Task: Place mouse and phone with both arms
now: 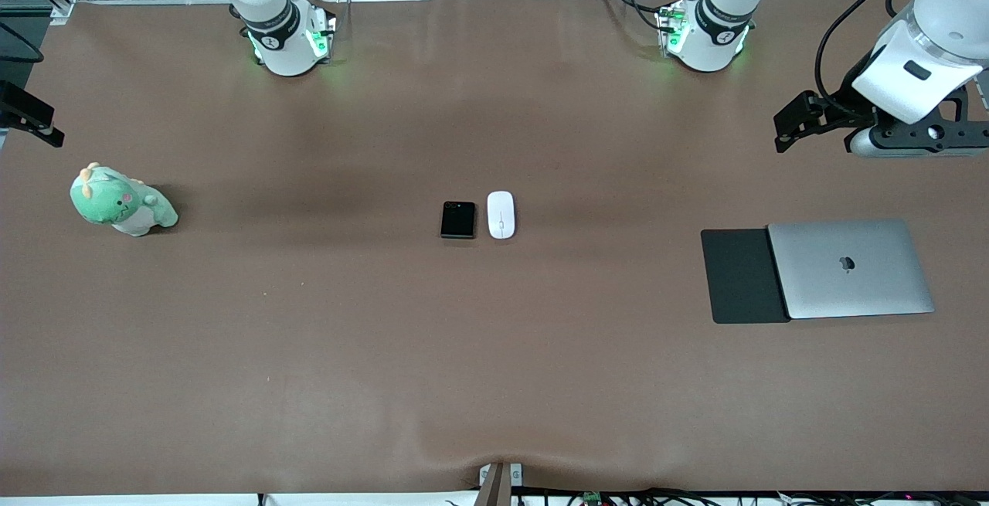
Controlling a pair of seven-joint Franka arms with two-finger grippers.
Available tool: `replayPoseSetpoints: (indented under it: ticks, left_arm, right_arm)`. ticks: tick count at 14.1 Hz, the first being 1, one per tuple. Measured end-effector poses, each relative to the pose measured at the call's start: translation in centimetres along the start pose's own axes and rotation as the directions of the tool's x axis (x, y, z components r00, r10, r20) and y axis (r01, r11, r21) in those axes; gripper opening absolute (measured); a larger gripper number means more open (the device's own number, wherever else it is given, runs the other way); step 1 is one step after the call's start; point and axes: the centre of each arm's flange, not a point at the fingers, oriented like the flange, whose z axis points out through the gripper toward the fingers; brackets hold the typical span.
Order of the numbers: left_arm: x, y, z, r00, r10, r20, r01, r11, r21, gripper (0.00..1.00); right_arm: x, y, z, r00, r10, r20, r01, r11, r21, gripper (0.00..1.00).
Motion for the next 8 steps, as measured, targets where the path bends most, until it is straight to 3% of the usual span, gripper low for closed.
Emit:
replayPoseSetpoints:
  ticks: [8]
  left_arm:
    - [0.05, -0.27, 0.0, 1.0, -0.005, 0.0, 0.005, 1.0, 0.0, 1.0]
  right_arm:
    - [0.02, -0.06, 0.02, 1.0, -0.001, 0.0, 0.001, 1.0, 0.0, 1.0]
